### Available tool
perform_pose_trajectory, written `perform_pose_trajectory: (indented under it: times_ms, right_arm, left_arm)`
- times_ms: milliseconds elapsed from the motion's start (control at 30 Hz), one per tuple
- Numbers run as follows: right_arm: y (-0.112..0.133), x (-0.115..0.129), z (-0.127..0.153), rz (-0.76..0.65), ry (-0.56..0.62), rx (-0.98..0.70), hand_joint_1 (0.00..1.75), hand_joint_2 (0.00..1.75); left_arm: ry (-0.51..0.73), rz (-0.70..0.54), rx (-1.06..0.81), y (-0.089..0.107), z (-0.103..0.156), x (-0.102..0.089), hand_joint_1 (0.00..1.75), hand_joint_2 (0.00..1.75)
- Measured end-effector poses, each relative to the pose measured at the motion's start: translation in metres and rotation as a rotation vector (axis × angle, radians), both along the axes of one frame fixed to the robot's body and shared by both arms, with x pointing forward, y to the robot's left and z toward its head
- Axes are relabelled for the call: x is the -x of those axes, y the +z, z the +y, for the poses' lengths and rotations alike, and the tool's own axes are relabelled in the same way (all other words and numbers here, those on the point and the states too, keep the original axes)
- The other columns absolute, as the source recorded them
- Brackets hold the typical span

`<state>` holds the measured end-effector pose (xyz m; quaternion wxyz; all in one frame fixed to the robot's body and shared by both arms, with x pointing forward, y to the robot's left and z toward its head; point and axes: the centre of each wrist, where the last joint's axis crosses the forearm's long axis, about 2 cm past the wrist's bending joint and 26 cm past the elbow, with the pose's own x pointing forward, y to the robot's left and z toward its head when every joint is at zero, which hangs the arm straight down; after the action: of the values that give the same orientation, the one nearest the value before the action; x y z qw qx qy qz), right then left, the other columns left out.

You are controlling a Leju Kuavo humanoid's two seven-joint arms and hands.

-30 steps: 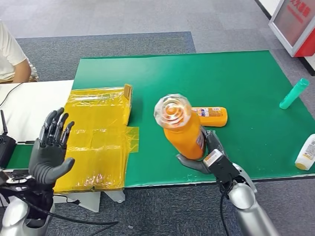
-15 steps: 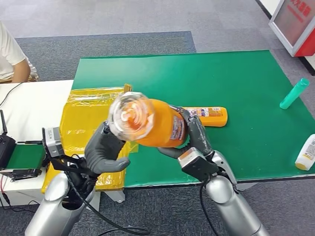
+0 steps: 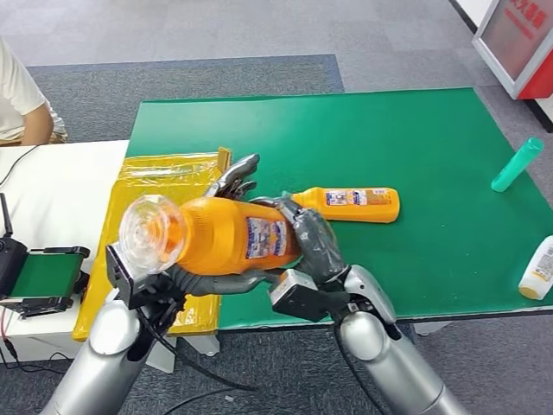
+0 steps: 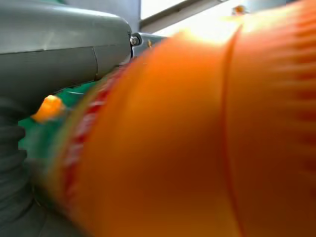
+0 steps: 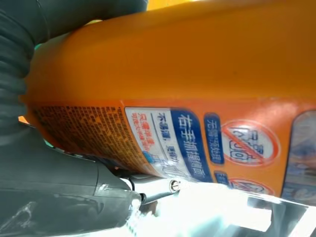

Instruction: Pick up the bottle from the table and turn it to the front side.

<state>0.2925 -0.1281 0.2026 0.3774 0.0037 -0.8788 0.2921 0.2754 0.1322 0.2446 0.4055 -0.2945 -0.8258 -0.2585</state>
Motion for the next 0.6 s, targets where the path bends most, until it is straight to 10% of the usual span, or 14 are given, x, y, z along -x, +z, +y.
perform_pose_trajectory:
  times_ms: [367, 500, 600]
  right_arm:
    - [-0.0026, 0.0023, 0.0050, 0.019, 0.021, 0.026, 1.75, 1.75]
    - [-0.0046, 0.0019, 0.0054, 0.027, 0.021, 0.035, 1.75, 1.75]
    - [-0.0056, 0.0012, 0.0053, 0.032, 0.019, 0.039, 1.75, 1.75]
  left_arm:
    - [0.024, -0.067, -0.022, 0.0085, -0.0042, 0.0018, 0.00, 1.75]
    - [0.000, -0.056, -0.028, 0.0085, -0.0055, 0.0027, 1.75, 1.75]
    - [-0.023, -0.045, -0.026, 0.0084, -0.0061, 0.0032, 1.75, 1.75]
